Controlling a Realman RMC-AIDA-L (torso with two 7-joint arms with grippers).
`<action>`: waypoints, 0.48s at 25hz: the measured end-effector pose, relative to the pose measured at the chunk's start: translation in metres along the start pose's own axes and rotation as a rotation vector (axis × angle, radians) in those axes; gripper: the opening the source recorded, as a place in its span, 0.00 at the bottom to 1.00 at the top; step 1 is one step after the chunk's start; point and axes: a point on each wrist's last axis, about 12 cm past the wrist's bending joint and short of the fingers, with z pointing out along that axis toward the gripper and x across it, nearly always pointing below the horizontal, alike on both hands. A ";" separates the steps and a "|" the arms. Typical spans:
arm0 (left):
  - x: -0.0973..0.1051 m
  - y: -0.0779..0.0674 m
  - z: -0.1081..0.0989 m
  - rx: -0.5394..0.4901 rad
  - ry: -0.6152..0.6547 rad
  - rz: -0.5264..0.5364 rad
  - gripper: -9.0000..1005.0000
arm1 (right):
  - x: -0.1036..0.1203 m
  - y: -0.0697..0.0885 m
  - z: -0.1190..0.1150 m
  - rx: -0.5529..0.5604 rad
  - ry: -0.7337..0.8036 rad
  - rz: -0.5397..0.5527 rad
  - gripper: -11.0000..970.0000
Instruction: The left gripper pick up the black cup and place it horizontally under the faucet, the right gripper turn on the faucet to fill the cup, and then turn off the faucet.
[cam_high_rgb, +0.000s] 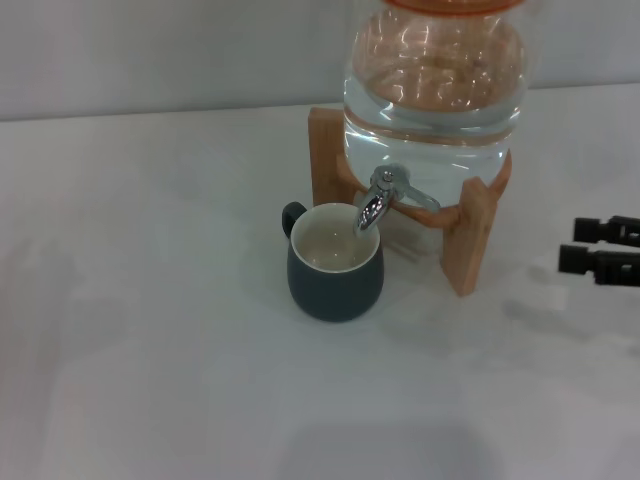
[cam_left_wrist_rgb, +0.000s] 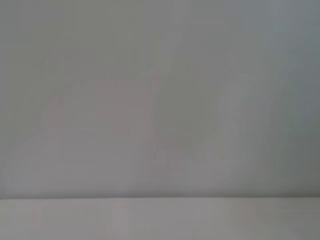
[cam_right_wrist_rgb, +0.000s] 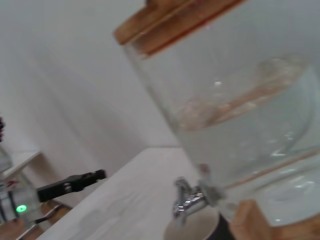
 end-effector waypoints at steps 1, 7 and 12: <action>0.000 0.000 0.000 0.000 0.003 0.001 0.26 | -0.003 0.002 0.002 -0.014 0.016 -0.005 0.87; 0.001 0.001 -0.001 -0.002 0.013 0.004 0.26 | -0.021 0.021 0.024 -0.092 0.127 -0.060 0.87; 0.001 0.001 -0.002 0.001 0.037 0.009 0.26 | -0.029 0.030 0.037 -0.148 0.140 -0.070 0.87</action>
